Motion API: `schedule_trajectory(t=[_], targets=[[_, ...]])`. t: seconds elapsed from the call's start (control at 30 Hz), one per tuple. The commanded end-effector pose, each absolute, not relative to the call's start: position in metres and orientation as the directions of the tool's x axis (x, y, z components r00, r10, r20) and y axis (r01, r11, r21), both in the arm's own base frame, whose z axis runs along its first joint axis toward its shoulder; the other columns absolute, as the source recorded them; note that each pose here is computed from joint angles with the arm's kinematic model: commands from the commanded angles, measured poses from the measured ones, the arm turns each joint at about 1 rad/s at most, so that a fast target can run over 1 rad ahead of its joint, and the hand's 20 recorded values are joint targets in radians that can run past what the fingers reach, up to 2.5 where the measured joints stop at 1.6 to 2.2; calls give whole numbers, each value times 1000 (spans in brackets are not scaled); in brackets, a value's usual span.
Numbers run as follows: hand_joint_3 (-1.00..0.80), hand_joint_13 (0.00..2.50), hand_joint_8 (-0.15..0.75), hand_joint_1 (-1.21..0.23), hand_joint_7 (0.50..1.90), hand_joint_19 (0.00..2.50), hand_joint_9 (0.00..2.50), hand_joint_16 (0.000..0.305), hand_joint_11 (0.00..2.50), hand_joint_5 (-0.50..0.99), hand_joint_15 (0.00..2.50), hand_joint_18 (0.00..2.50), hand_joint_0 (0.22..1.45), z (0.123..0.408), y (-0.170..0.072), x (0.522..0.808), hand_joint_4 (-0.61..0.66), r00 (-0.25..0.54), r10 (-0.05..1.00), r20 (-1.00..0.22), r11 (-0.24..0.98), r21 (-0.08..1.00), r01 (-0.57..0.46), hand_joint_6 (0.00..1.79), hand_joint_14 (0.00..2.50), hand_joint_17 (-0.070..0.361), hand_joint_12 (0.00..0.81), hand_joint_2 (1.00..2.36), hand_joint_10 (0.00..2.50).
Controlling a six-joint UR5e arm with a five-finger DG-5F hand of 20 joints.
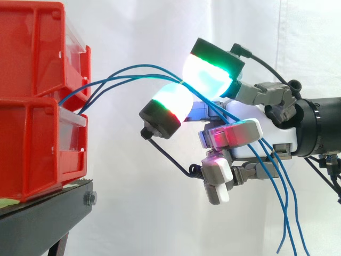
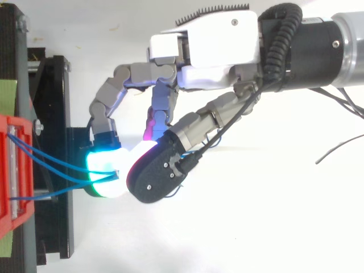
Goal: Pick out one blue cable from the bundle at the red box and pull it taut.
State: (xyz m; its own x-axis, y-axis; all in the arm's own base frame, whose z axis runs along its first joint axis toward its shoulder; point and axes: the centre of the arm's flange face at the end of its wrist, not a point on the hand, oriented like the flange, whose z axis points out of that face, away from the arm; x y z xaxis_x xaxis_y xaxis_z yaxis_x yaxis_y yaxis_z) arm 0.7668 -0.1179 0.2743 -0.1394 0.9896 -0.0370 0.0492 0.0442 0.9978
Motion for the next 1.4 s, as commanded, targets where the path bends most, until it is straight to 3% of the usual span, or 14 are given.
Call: schedule_trajectory(t=[0.0,0.43,0.63,0.77,0.9,1.07,1.17,1.37], targets=[[-305,1164,260,-758,825,587,1486,37,755,-54,478,933,604,274,-117,767,-88,-141,989,-37,44,998,49,918,19,83,331,1019,30],[-264,1168,265,-935,832,558,1465,36,780,-60,482,958,716,274,-117,767,-15,-143,989,-37,44,998,50,940,19,82,329,1021,31],[-427,1164,263,-899,792,561,1457,36,787,-69,483,953,715,274,-117,767,-78,-143,989,-38,46,998,49,952,19,81,322,1007,31],[-500,1157,259,-865,735,564,1460,36,786,-69,479,946,641,274,-117,767,-42,-143,989,-38,46,998,49,951,21,81,325,1000,30],[-500,1162,263,-739,672,564,1473,39,766,-63,469,956,530,274,-117,767,-28,-143,989,-38,46,998,49,945,20,88,344,1000,29],[-500,1173,264,-711,709,548,1482,42,756,-58,458,975,488,274,-117,767,-17,-143,989,-38,46,998,49,928,19,95,358,1000,29],[-500,1156,263,-728,786,570,1485,38,768,-59,466,932,570,274,-118,767,-52,-141,989,-37,44,998,49,916,20,85,335,1000,29],[-281,1183,266,-846,821,589,1547,37,778,-39,475,958,614,274,-118,767,-80,-141,989,-37,44,998,49,930,20,83,331,1021,31]])
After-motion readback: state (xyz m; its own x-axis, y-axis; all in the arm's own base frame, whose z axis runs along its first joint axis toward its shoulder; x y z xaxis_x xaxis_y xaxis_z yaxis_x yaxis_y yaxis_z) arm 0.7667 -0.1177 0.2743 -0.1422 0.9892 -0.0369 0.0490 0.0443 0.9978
